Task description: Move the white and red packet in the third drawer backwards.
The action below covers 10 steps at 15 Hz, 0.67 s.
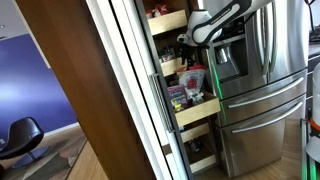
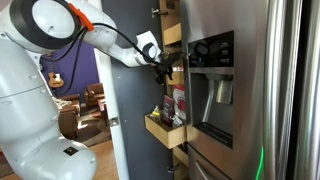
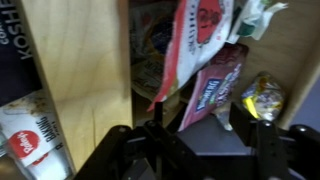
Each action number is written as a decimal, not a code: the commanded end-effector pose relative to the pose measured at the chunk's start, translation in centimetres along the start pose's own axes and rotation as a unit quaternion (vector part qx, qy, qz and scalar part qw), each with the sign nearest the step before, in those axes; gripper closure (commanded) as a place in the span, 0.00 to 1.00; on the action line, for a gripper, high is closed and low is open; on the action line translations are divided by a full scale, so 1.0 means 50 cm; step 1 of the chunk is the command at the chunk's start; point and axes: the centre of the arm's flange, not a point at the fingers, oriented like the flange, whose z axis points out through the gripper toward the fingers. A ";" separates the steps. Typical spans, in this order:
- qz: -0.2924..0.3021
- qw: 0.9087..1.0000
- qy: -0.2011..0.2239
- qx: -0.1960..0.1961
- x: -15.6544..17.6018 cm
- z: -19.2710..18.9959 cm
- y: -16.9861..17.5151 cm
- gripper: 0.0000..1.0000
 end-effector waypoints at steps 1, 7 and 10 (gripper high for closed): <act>0.032 0.995 -0.038 0.091 0.009 -0.091 -0.066 0.00; 0.158 0.963 -0.142 0.164 0.003 -0.156 -0.174 0.00; 0.231 0.938 -0.169 0.192 -0.003 -0.160 -0.223 0.00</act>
